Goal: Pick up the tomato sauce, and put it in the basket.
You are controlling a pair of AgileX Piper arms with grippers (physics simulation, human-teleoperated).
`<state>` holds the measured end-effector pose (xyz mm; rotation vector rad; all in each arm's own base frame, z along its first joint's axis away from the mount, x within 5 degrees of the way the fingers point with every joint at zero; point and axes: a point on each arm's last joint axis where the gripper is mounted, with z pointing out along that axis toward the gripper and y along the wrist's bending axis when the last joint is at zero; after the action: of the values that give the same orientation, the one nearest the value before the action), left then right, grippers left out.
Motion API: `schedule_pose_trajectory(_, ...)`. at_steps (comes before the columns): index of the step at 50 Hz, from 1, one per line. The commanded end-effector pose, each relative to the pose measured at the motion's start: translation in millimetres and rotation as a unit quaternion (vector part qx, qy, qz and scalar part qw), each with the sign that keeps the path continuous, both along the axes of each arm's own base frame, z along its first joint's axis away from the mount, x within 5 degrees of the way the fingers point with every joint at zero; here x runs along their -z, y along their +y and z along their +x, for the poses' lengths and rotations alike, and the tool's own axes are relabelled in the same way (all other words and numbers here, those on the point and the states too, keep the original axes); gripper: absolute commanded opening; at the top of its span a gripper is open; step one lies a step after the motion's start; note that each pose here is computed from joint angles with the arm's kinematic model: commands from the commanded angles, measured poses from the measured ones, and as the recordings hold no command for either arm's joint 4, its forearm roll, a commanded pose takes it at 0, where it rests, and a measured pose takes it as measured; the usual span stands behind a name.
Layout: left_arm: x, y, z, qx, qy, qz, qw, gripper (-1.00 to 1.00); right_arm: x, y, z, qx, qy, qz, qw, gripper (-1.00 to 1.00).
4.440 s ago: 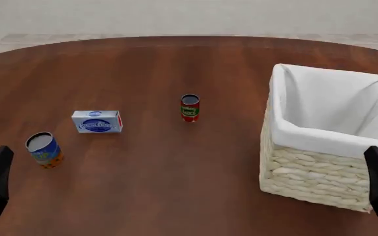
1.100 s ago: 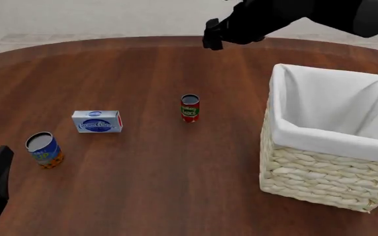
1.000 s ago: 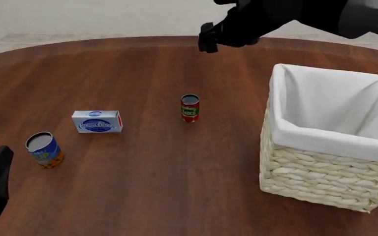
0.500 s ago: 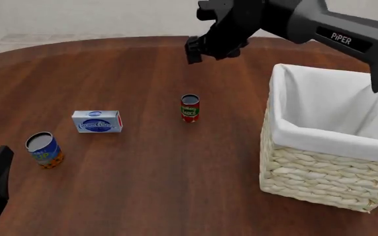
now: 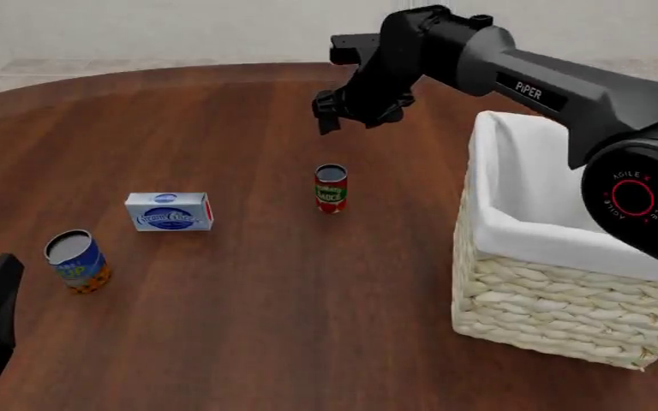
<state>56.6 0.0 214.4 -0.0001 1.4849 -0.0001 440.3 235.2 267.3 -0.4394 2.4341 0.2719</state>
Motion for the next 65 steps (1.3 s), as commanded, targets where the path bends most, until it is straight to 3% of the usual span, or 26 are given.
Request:
schedule_pose_trajectory(1, 0.0, 0.0, 0.0, 0.0, 0.0, 0.0, 1.0, 1.0, 18.9, 7.2, 5.5, 0.002, 0.014, -0.003, 0.9999, 1.0)
schedule_pose_trajectory(65, 0.0, 0.0, 0.0, 0.0, 0.0, 0.0, 1.0, 1.0, 91.6, 20.6, 4.7, 0.003, 0.042, -0.007, 0.9991, 1.0)
